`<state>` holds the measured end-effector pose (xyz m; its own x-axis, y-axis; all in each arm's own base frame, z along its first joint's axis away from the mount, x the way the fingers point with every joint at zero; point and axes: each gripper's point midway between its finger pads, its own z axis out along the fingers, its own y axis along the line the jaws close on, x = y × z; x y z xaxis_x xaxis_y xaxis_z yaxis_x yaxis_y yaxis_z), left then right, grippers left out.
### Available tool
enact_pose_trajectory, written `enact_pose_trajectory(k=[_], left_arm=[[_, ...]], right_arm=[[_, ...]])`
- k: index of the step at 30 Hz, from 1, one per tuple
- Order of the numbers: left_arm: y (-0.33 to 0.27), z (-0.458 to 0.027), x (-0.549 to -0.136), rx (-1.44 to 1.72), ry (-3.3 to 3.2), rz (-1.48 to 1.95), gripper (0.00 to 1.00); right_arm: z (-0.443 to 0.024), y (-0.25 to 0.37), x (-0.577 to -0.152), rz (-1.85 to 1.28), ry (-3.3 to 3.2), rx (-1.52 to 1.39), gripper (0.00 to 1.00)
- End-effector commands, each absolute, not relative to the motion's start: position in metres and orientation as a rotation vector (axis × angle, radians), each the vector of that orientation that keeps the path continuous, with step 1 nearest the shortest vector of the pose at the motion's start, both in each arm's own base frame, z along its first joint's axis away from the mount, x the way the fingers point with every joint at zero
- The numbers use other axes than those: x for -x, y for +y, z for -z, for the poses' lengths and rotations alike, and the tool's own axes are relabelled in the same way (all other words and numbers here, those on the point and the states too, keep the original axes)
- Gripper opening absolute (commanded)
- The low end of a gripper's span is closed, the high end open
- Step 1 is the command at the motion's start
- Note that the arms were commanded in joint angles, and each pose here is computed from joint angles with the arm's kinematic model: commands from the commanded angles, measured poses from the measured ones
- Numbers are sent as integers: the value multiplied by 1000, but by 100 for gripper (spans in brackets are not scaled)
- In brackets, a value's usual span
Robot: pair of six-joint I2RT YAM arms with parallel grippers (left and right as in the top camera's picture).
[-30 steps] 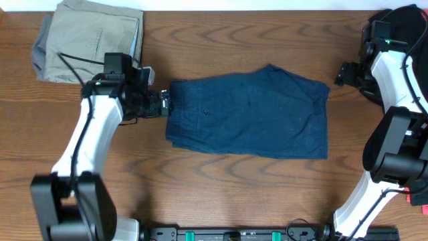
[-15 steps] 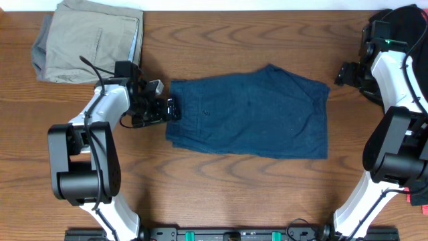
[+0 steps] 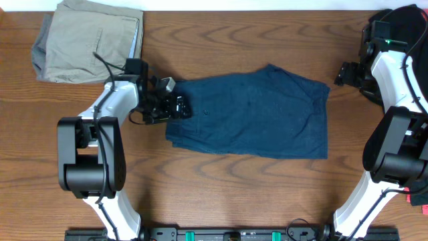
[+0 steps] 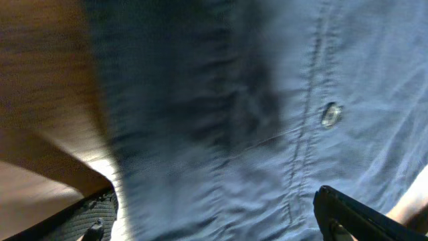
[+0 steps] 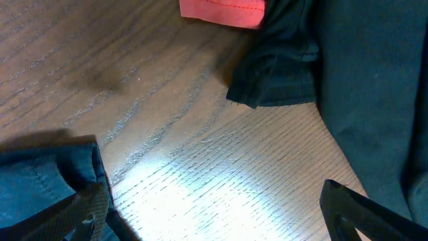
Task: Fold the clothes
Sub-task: 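Reach the left gripper to the left edge of the shorts, then grasp the shorts' left edge with the left gripper and lift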
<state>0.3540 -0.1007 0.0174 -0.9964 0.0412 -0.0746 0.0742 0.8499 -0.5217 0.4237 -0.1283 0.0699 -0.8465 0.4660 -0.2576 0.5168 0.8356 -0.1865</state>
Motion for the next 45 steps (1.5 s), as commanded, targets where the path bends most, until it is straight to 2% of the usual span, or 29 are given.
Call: enact_pose_trajectory(k=[1,2,5,7,8,10,11,18,21,24,34,40,45], left_arm=[[-109,21,-328,-114,3089,854,91],[-111,22,-328,-123,3089,853,84],[-114,22,-328,-138,3087,852,52],[-114,22,-328,-139,3086,846,38],[-114,23,-328,-138,3086,845,27],[-113,22,-329,-135,3086,845,10],[-112,23,-329,-133,3086,844,6],[-60,32,-327,163,3215,406,6],[-29,24,-327,311,3246,188,6],[-10,6,-332,379,3249,116,6],[20,-96,-344,397,3234,-100,6],[4,-165,-339,295,3191,-122,6],[-19,-197,-325,144,3187,-163,6]], right_arm=[[-69,-128,-424,379,2808,-783,99],[-69,-128,-424,379,2808,-783,99],[-69,-128,-424,379,2808,-783,99],[-69,-128,-424,379,2808,-783,99],[-69,-128,-424,379,2808,-783,99],[-69,-128,-424,379,2808,-783,99],[-69,-128,-424,379,2808,-783,99],[-69,-128,-424,379,2808,-783,99],[-69,-128,-424,379,2808,-783,99],[-69,-128,-424,379,2808,-783,99],[-69,-128,-424,379,2809,-782,99],[-69,-128,-424,379,2809,-782,99],[-69,-128,-424,379,2809,-782,99]])
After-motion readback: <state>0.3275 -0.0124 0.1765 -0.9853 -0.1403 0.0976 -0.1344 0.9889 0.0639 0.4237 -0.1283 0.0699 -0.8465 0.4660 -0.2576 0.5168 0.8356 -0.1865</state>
